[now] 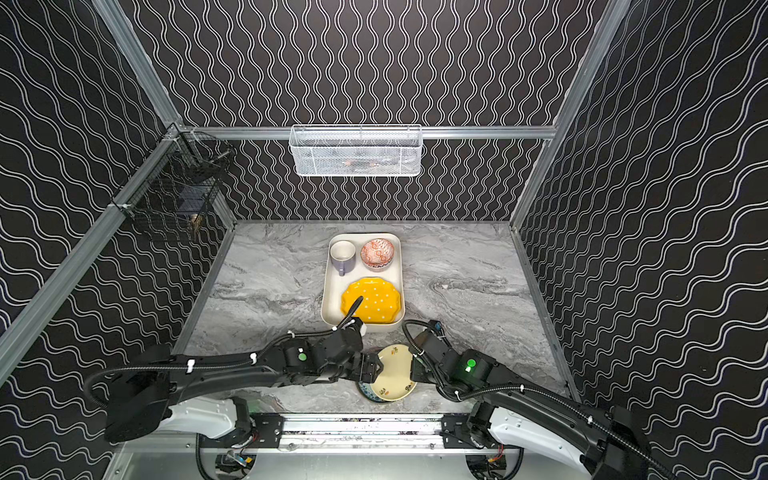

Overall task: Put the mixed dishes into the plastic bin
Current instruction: 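Lift the cream plate off the stack with the right gripper while left opens, then carry the cream plate into the bin onto the yellow plate with right gripper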

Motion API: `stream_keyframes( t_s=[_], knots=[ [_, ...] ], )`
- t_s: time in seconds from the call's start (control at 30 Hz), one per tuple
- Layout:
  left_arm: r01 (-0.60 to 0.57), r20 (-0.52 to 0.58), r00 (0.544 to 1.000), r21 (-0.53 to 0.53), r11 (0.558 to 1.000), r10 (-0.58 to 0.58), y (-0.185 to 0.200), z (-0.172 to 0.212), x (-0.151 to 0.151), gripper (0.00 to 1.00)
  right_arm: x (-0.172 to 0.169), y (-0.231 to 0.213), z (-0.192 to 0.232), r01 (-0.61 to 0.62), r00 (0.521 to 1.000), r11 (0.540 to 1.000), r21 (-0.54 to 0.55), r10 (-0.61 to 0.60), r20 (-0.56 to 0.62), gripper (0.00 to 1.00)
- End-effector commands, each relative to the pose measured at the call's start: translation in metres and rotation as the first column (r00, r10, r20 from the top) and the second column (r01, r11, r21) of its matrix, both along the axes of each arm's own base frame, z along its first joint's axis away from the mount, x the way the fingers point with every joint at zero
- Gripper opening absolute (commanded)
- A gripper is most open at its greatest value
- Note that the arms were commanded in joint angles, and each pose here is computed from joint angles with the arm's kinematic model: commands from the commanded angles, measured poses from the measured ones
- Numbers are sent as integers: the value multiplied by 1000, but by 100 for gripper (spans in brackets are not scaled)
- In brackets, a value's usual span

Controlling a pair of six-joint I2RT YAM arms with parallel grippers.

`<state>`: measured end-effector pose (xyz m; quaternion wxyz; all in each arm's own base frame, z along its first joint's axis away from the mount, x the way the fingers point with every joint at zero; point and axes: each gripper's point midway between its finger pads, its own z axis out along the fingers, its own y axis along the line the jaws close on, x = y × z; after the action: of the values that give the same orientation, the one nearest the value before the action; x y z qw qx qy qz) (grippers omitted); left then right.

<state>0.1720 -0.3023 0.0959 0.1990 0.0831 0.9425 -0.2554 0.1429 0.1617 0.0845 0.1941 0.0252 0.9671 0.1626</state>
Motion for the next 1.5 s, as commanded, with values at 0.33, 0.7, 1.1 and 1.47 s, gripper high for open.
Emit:
stream_keyframes(
  t_s=[0.33,0.7,1.1,1.47],
  knots=[
    [-165,135,978,37,986,159,91,46,19,99,36,12,77,-10,990,999,-51,17,143,2],
    [-235,207,953,39,971,223,132,76,26,99,132,38,114,-15,983,999,-33,21,183,2],
    [-199,174,966,27,980,192,129,65,39,99,210,75,53,-62,997,996,-58,65,49,2],
    [-185,138,974,19,983,180,125,53,50,99,239,87,7,-88,996,995,-47,87,-30,3]
  ],
)
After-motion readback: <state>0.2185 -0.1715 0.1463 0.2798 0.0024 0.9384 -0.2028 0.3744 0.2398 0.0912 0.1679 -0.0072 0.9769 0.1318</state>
